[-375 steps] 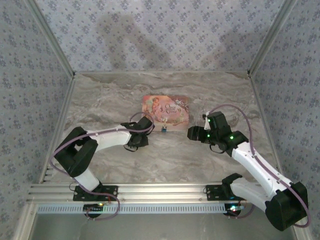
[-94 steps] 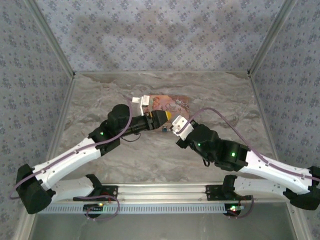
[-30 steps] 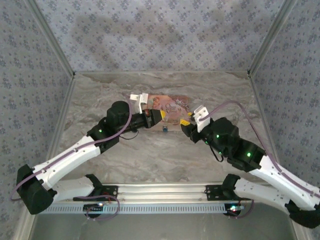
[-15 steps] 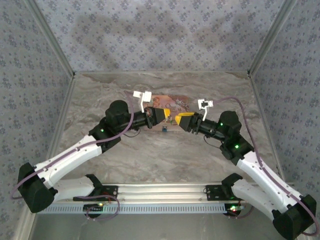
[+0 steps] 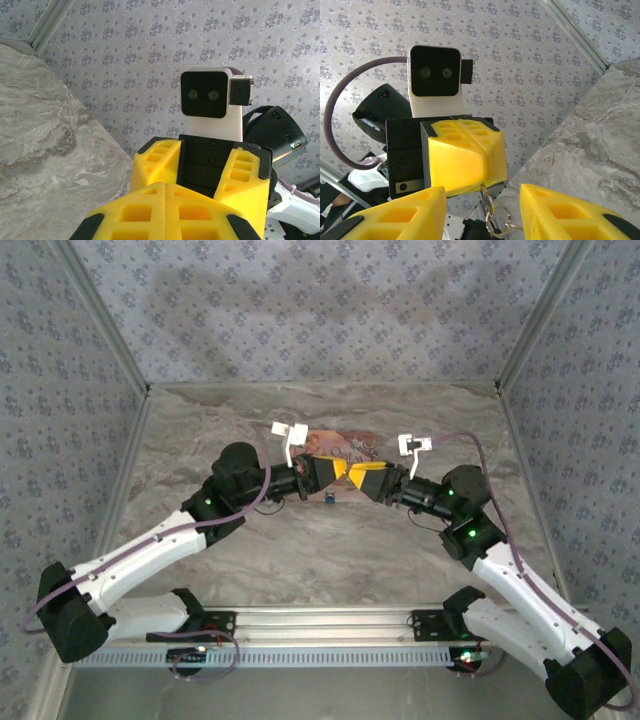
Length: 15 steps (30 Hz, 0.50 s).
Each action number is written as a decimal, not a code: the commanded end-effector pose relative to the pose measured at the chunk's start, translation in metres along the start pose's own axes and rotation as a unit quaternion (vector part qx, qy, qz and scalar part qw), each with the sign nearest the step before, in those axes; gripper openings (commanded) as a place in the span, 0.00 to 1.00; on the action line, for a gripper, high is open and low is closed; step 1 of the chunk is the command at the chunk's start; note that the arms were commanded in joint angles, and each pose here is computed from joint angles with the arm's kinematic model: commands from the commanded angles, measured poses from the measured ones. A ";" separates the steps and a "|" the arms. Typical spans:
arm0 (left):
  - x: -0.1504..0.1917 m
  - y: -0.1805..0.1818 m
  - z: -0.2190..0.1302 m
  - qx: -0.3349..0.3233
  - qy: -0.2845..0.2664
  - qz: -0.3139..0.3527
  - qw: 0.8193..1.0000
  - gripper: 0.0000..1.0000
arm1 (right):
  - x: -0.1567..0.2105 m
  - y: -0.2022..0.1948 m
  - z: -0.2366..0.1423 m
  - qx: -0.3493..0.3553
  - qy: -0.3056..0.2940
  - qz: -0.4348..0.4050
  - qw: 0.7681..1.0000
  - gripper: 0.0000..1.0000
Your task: Unlock a padlock with a key
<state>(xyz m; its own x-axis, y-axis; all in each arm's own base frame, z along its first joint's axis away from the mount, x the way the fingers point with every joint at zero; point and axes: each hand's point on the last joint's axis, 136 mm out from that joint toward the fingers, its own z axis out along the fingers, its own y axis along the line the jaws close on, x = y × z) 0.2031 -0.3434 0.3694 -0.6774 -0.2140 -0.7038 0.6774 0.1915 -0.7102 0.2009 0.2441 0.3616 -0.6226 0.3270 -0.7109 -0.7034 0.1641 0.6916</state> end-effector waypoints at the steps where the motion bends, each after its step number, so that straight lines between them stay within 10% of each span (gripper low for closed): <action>1: -0.016 -0.025 0.000 0.036 -0.020 0.021 0.999 0.00 | 0.004 0.005 0.000 -0.014 0.009 -0.007 1.000 0.44; 15: -0.015 -0.026 0.002 0.043 -0.019 0.018 0.999 0.00 | 0.010 -0.001 0.007 -0.004 0.026 -0.014 1.000 0.27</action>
<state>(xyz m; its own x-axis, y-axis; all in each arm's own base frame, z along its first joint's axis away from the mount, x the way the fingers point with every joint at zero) 0.2043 -0.3453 0.3721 -0.6709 -0.2212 -0.7078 0.6845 0.1822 -0.7059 0.2033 0.2519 0.3463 -0.6396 0.2837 -0.7145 -0.6949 0.1840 0.6951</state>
